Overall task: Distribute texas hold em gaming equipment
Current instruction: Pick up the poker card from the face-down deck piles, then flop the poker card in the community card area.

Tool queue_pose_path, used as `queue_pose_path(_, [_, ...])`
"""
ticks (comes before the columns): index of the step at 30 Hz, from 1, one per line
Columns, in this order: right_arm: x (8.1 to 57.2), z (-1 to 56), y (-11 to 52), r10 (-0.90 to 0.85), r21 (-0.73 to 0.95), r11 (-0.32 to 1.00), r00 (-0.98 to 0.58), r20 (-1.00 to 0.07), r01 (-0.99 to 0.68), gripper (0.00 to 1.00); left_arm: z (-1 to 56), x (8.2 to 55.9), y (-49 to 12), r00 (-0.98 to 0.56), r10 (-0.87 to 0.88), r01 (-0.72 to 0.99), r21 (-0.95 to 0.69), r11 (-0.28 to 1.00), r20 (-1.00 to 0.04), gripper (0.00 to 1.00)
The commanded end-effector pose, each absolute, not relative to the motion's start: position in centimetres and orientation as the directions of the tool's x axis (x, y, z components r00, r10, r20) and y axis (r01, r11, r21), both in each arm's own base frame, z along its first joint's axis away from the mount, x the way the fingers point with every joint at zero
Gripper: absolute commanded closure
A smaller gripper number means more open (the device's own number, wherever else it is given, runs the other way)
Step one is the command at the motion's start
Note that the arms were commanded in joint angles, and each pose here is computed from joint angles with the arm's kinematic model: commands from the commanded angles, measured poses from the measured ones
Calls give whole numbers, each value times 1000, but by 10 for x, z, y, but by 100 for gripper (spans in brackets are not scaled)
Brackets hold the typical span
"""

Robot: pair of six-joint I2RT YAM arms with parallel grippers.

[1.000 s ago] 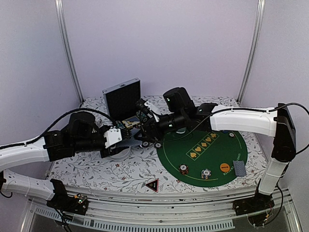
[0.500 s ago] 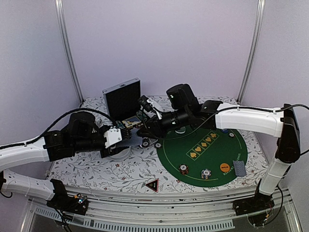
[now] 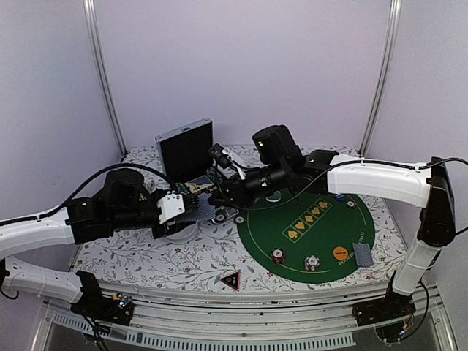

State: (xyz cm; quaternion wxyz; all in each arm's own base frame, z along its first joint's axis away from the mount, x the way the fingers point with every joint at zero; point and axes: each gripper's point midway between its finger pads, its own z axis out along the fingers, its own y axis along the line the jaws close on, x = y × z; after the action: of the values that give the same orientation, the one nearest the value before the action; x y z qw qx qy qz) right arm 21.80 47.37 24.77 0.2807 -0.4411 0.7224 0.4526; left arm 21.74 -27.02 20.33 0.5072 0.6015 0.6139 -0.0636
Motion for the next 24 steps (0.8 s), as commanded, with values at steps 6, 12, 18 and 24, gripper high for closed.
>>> queue_pose_path(6, [211,305,450,-299,361,154,-392,-870,-920,98,209,217,-270,257,658,790,546,279,-708,48])
queue_pose_path(12, [216,312,442,-280,359,169,-394,-876,-918,98,208,216,-271,256,657,793,543,276,-709,48])
queue_pose_path(18, [253,336,395,-234,281,369,-381,-894,-886,98,207,216,-273,256,656,798,539,271,-710,48])
queue_pose_path(24, [311,296,319,-394,35,654,-379,-837,-755,99,209,216,-272,260,654,794,543,274,-710,48])
